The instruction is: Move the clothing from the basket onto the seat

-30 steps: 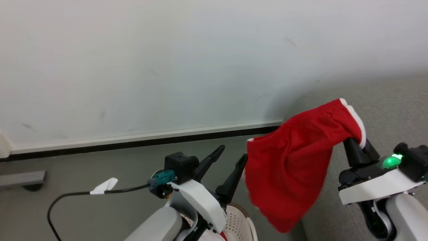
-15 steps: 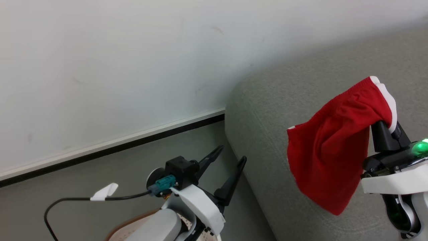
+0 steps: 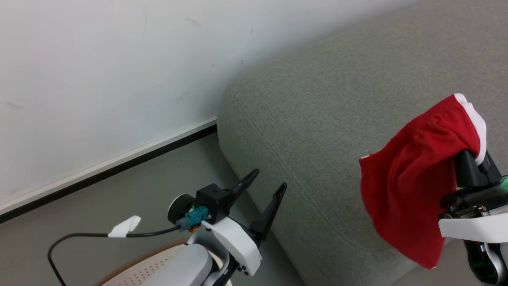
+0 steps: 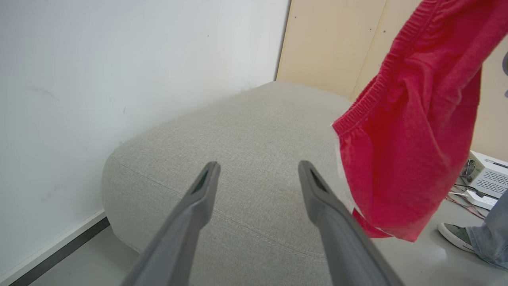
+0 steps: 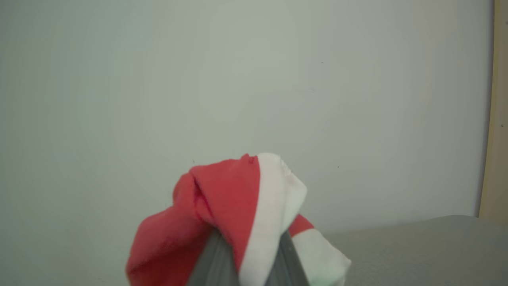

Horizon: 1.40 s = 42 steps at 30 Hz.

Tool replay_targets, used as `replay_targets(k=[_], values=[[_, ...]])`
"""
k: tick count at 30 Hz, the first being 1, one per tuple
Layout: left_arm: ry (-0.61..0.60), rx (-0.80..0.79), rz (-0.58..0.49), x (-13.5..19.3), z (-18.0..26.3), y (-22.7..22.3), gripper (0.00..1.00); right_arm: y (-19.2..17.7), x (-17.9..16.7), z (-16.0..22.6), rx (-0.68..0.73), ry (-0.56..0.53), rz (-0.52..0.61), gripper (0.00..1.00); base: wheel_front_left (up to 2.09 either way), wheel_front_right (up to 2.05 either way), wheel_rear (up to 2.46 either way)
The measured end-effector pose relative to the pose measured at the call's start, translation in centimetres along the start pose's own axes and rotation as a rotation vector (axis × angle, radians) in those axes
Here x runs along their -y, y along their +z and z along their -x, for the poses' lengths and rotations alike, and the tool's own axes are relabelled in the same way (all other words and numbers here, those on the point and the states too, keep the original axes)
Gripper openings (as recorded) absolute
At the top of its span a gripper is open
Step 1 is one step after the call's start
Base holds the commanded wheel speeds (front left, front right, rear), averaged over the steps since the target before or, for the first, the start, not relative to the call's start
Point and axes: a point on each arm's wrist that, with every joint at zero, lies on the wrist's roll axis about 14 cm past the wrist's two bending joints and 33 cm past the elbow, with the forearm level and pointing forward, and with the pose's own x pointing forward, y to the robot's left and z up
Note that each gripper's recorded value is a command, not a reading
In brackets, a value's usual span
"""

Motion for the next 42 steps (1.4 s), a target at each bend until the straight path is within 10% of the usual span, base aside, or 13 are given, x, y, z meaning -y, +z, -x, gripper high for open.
replay_targets(k=[12,26,42], values=[[0.000,-0.018,0.015,-0.5,-0.2,-1.1,1.00,0.5,-0.1,-1.1,0.015,0.015,-0.011,0.00,0.00,0.00,0.00],[0.072,-0.037,0.032,-5.5,0.1,-2.9,1.00,-0.2,-0.7,-11.0,0.030,0.109,0.017,0.00,0.00,0.00,0.00],[0.173,-0.095,0.083,-13.6,1.2,-8.8,1.00,-9.4,2.8,-21.5,-0.095,0.059,0.098,0.00,0.00,0.00,0.00]])
